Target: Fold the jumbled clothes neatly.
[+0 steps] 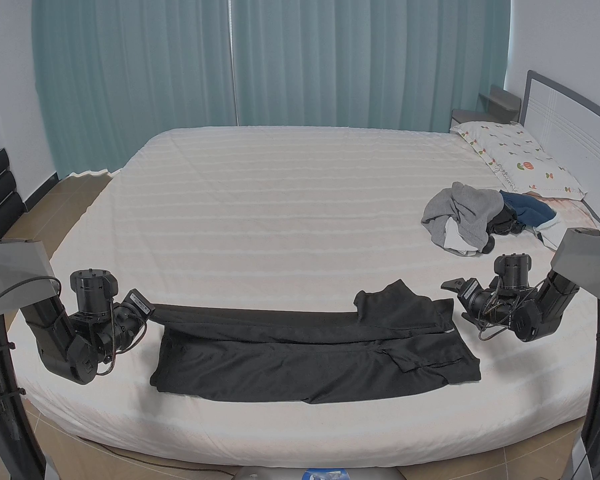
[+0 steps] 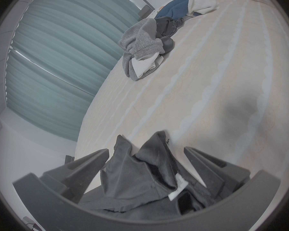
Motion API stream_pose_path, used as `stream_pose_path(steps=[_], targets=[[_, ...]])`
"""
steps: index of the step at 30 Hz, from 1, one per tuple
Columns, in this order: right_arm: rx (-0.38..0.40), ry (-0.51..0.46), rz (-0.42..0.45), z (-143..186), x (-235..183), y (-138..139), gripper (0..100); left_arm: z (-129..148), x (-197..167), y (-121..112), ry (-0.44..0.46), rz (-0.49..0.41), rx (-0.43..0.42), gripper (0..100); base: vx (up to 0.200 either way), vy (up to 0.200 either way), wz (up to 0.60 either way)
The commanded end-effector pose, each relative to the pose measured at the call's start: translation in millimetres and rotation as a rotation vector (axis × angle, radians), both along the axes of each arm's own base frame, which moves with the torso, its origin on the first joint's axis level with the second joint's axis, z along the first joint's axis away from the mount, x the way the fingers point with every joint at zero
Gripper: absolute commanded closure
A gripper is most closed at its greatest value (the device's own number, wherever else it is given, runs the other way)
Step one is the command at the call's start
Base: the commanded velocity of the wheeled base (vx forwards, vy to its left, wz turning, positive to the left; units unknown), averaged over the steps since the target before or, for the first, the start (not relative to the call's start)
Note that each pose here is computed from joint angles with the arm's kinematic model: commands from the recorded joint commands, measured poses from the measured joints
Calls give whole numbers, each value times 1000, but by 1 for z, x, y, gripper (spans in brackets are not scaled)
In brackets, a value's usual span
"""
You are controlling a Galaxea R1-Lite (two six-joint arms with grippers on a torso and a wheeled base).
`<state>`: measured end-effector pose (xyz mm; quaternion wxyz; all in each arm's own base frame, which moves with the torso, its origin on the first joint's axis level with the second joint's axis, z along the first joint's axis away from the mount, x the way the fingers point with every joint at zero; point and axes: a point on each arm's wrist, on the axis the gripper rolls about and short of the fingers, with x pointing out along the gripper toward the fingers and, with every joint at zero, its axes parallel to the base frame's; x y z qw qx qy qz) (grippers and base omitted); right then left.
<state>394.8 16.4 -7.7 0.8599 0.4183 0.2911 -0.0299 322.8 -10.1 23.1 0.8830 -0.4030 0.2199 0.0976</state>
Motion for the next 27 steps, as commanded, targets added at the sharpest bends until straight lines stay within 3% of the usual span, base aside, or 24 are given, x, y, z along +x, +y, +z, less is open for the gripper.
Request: stream_pose_path(steps=[1, 7, 12, 17, 27], targets=[[1, -22, 21, 26, -19, 7, 0, 0, 0, 0, -1, 0, -1, 100, 0, 0, 0], [-11, -28, 71, 32, -31, 23, 0, -1, 0, 0, 0, 0, -1, 100, 0, 0, 0], [-119, 26, 148, -4, -24, 24, 0, 0, 0, 0, -1, 0, -1, 100, 0, 0, 0], [-189, 28, 190, -18, -16, 21, 0, -1, 1, 0, 0, 0, -1, 100, 0, 0, 0], [-213, 17, 223, -29, -6, 23, 0, -2, 2, 0, 2, 0, -1, 100, 0, 0, 0]])
